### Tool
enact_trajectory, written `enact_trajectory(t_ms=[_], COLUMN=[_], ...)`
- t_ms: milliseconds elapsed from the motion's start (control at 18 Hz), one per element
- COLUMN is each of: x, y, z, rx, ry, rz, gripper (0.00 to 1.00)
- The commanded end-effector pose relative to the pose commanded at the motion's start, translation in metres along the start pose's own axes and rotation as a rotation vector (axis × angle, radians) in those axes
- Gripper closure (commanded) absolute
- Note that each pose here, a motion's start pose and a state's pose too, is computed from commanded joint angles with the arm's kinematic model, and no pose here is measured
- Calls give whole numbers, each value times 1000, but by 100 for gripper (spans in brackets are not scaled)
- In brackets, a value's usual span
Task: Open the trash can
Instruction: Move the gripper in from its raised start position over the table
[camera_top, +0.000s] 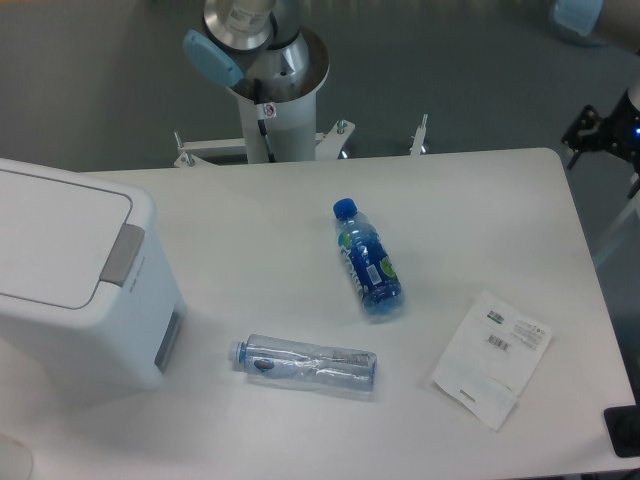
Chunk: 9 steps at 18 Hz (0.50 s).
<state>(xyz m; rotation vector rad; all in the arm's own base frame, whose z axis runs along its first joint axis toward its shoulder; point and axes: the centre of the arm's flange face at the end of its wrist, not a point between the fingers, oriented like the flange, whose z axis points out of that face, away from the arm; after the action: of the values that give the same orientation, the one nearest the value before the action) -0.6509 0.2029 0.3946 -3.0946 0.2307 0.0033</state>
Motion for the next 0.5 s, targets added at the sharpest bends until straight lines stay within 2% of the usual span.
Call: enact_trajectory(t_ms=[333,500], x=[6,35], y=[-5,9], z=[4,5], rx=[-13,-35], ry=[13,35], rz=[16,-4], gripper=[0,0])
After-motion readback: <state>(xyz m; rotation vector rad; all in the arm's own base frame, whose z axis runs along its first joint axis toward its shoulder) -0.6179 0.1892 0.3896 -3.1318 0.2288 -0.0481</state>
